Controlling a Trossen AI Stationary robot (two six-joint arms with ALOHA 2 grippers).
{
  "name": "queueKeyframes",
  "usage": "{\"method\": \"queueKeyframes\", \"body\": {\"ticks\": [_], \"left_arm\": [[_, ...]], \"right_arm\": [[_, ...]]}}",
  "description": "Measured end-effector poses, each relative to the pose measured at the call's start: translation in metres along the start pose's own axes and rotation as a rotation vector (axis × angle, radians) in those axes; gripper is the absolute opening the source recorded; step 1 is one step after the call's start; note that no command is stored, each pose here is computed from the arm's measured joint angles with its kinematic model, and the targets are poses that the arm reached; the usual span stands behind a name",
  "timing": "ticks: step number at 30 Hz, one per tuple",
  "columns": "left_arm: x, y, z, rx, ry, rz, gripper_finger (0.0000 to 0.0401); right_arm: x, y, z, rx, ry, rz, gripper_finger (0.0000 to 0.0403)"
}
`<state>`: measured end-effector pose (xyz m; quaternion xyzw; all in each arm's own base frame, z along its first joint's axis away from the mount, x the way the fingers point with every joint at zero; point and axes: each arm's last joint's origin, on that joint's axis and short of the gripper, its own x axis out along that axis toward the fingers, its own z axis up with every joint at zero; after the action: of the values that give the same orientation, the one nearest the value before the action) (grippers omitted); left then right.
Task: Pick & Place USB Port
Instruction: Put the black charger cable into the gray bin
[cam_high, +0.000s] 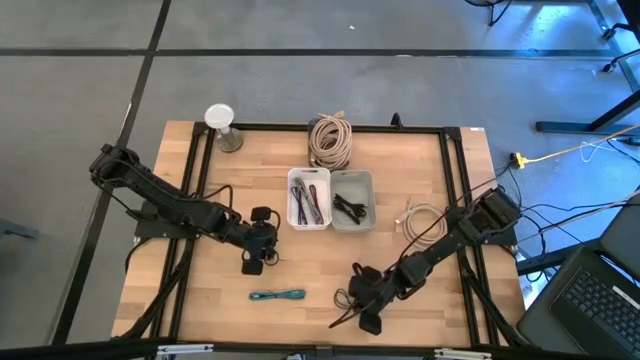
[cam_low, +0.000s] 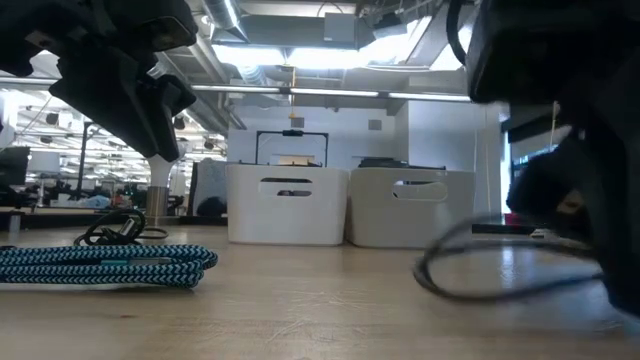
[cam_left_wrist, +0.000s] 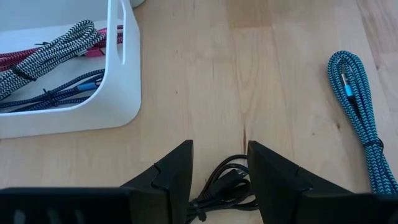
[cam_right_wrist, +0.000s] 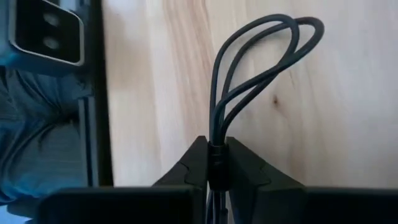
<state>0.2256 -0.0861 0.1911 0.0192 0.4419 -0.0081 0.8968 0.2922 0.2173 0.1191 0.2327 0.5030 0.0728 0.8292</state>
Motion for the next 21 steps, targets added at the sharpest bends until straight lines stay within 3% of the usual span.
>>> {"method": "queueKeyframes", "body": {"ticks": [6, 9, 12, 14, 16, 21], "left_arm": [[0.000, 0.000, 0.000, -0.001, -0.005, 0.002, 0.0143], [0.000, 0.000, 0.002, -0.004, -0.017, -0.001, 0.0143], [0.000, -0.001, 0.002, -0.013, -0.024, -0.003, 0.0143], [0.000, -0.001, 0.002, -0.020, -0.024, -0.004, 0.0143], [0.000, -0.001, 0.002, -0.020, -0.024, -0.004, 0.0143], [0.000, -0.001, 0.002, -0.004, -0.022, -0.004, 0.0143]], "right_arm": [[-0.027, 0.016, 0.039, -0.123, -0.072, -0.008, 0.0032], [-0.056, 0.021, 0.070, -0.214, -0.116, -0.145, 0.0032], [-0.091, 0.019, 0.099, -0.260, -0.161, -0.376, 0.0032], [-0.110, 0.010, 0.119, -0.245, -0.177, -0.514, 0.0032], [-0.127, -0.005, 0.140, -0.210, -0.160, -0.578, 0.0032], [-0.158, -0.065, 0.182, -0.032, -0.073, -0.562, 0.0032]]}}
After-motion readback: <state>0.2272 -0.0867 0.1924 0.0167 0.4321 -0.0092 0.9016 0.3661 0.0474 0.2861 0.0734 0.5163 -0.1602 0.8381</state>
